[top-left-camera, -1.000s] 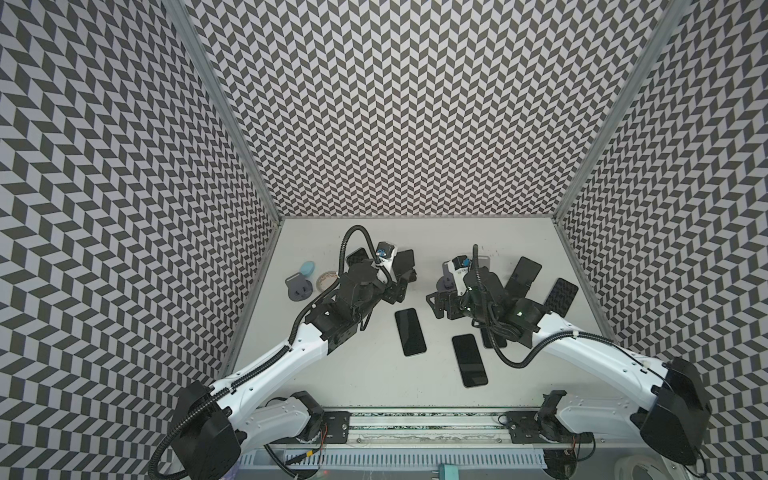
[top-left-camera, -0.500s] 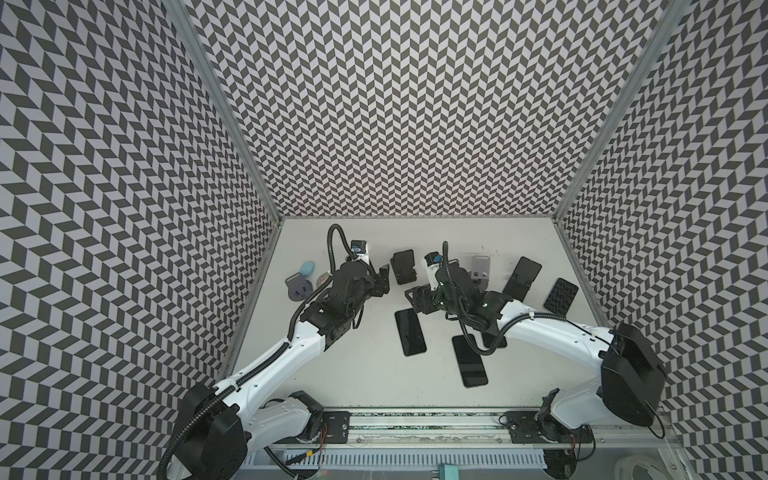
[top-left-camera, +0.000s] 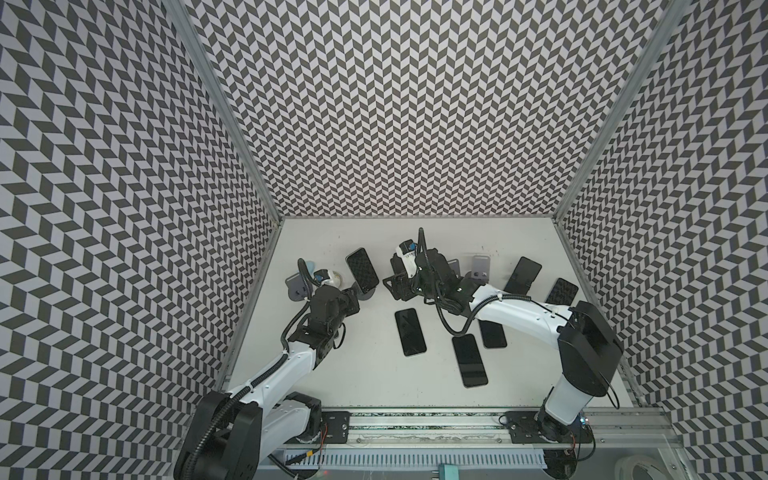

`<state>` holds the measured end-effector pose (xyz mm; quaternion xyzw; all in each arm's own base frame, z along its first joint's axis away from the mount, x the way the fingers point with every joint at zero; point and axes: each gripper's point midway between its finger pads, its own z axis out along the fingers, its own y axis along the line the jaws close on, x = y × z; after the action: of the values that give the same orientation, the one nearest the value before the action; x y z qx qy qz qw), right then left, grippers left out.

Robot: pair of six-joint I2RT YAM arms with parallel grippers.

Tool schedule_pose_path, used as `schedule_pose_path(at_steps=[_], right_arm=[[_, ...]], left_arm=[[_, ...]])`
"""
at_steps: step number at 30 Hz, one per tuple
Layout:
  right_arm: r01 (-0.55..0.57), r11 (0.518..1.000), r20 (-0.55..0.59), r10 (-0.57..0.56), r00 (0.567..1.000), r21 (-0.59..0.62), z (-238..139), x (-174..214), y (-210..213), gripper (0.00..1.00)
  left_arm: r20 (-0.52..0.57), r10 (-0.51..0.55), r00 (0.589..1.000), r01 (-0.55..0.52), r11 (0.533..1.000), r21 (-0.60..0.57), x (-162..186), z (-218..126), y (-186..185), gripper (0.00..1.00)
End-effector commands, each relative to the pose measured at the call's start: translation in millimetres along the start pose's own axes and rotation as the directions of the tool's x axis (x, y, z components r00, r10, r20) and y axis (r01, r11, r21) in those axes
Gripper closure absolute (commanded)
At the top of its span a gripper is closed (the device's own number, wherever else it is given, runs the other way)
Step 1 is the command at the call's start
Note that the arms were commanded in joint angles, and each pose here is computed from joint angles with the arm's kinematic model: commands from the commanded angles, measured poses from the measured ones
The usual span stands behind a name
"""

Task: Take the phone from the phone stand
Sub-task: 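Move both grippers forward toward teal-framed phones standing on stands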

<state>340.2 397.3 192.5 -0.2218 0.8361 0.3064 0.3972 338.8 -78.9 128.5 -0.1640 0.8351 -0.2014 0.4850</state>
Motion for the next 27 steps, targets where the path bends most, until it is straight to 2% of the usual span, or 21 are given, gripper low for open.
schedule_pose_path(at_steps=[1, 7, 13, 27], right_arm=[[0.041, 0.997, 0.064, -0.036, 0.997, -0.072, 4, -22, 18, 0.31], [0.067, 0.992, 0.106, -0.056, 0.993, -0.107, 9, -30, 24, 0.31], [0.093, 0.986, 0.118, -0.077, 0.990, -0.136, 20, -37, 28, 0.31], [0.091, 0.985, 0.093, -0.078, 0.993, -0.146, 47, -34, 17, 0.31]], left_arm=[[0.016, -0.050, 0.999, 0.046, 0.986, 0.163, -13, 3, -18, 0.61], [-0.019, -0.048, 0.999, 0.051, 0.983, 0.175, -4, 11, 6, 0.59], [-0.069, -0.017, 0.997, 0.033, 0.970, 0.240, 12, 14, 3, 0.66], [-0.152, 0.006, 0.988, 0.035, 0.963, 0.266, 41, 32, 11, 0.66]])
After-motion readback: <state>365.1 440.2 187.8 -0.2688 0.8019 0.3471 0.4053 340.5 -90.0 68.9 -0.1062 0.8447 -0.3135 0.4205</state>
